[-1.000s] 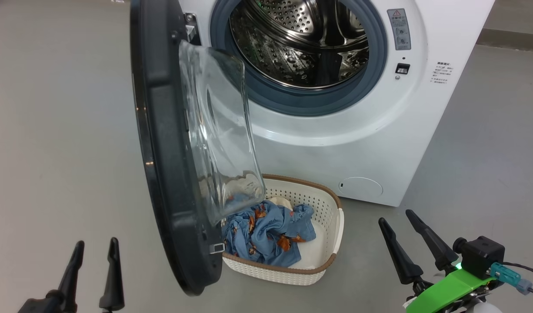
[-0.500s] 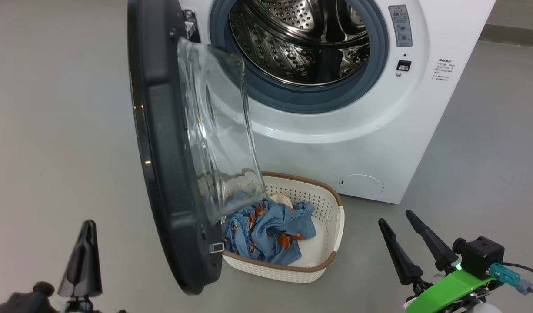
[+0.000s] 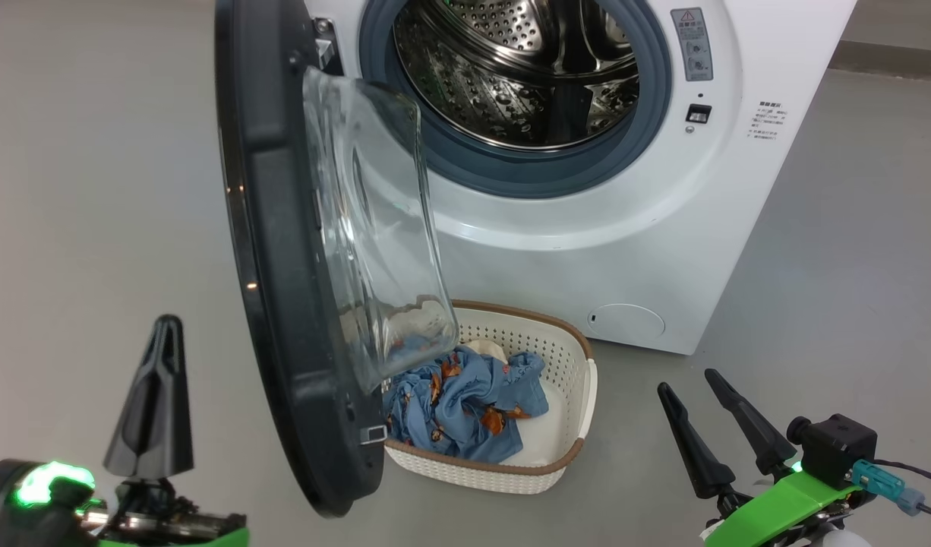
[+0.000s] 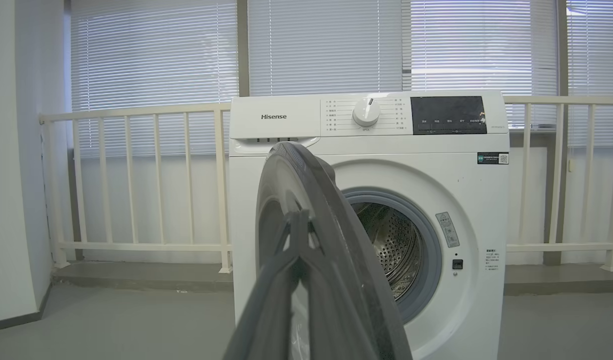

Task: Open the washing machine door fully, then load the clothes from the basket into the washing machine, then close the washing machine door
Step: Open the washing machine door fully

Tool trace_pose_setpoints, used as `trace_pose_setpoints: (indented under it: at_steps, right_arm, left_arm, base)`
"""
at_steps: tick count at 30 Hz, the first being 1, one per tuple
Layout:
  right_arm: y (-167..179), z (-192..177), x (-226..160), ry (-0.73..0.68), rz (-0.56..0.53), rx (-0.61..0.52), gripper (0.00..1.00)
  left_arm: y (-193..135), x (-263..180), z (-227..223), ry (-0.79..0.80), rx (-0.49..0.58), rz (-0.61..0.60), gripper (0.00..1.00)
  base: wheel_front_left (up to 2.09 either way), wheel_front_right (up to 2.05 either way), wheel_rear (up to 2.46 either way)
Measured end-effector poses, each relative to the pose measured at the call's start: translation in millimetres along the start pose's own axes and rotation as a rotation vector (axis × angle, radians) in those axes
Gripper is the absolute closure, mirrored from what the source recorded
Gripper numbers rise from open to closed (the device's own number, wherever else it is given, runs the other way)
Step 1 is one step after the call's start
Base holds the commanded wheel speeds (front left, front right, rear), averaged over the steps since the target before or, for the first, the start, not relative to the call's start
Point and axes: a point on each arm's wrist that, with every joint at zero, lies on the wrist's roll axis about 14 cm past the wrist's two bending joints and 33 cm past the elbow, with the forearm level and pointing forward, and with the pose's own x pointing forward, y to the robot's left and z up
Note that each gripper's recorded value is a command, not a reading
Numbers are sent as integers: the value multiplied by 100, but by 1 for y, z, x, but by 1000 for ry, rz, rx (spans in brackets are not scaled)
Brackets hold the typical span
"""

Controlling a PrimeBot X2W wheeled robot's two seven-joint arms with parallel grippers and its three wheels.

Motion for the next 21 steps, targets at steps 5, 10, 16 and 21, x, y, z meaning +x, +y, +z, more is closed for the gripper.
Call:
trace_pose_setpoints:
  at_steps: [5,10,16,21]
  right_arm:
    - [-1,-2,0,4,-4,3,0]
    - [1,-4,0,10,4,4,0]
    - [2,-7,-1,19,7,7,0]
    - [-1,-9,-2,24,-3,9,0]
  left_arm:
    - [-23,5,14,-47,-26,-70,100]
    - [-50,5,19,-56,-65,-146,100]
    - [-78,3,11,-10,-130,-219,100]
    - [-106,-4,-12,76,-199,-286,100]
  base:
    - [0,0,0]
    - [0,0,0]
    - [0,0,0]
    - [0,0,0]
